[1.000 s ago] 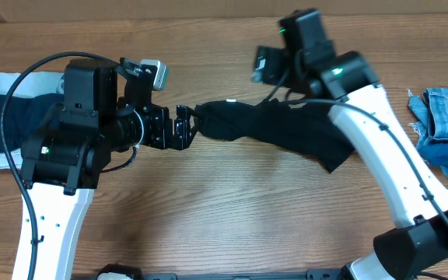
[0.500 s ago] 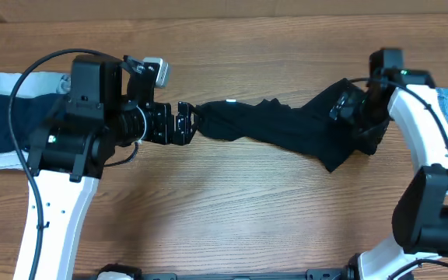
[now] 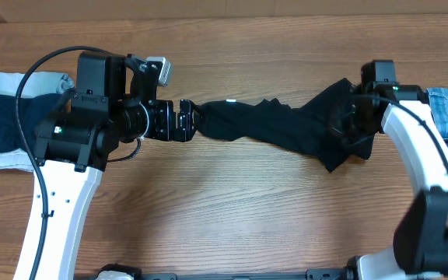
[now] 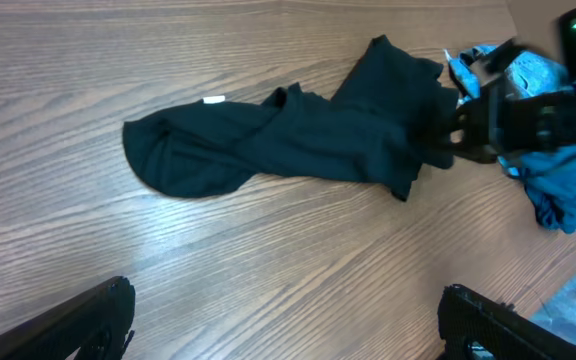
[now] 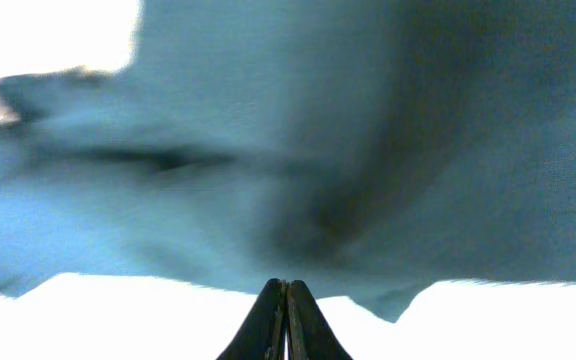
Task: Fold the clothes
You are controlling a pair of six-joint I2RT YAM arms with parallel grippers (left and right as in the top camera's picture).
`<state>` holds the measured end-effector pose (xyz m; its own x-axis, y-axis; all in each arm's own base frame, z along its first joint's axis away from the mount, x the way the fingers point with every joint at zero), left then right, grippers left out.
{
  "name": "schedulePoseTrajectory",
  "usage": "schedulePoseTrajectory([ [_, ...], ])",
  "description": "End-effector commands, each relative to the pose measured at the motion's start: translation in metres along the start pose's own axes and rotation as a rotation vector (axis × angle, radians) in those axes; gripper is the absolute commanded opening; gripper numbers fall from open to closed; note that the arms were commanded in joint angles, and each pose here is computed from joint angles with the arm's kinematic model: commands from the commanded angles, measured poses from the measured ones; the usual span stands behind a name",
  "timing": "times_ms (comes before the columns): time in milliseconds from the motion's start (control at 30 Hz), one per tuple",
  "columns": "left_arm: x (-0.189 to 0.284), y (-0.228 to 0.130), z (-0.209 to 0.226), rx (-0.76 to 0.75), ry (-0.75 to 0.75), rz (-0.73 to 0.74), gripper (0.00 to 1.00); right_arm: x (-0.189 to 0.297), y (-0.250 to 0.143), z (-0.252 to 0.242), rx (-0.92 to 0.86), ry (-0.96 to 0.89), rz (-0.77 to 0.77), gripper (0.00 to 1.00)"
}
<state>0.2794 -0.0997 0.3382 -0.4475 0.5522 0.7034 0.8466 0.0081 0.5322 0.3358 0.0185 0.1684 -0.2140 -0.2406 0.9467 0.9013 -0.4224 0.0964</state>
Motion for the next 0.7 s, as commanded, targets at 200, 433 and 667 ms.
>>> schedulePoseTrajectory([
  [200, 0.003, 0.006, -0.005, -0.036, -0.020, -0.019, 1.00, 0.056, -0.065, 0.114, 0.440, -0.028, -0.316, 0.17],
  [433, 0.003, 0.004, -0.005, -0.032, -0.019, -0.012, 1.00, 0.064, 0.018, -0.002, 0.047, -0.151, -0.350, 0.81],
  [667, 0.003, 0.004, -0.005, -0.032, -0.019, -0.011, 1.00, 0.012, 0.055, -0.076, -0.047, -0.111, -0.230, 0.96],
])
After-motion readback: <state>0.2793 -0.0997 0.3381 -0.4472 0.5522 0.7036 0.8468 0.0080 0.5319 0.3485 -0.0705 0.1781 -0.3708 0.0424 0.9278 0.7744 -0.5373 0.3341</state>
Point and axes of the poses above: each gripper's point midway between its finger pads, its own x axis back along the fingers, its own z axis along the line the jaws close on, y = z × x, the point moved 7 cm from there along x, back along the fingers, and after that the axes turned 2 degrees about x, right-handed, at the moved point
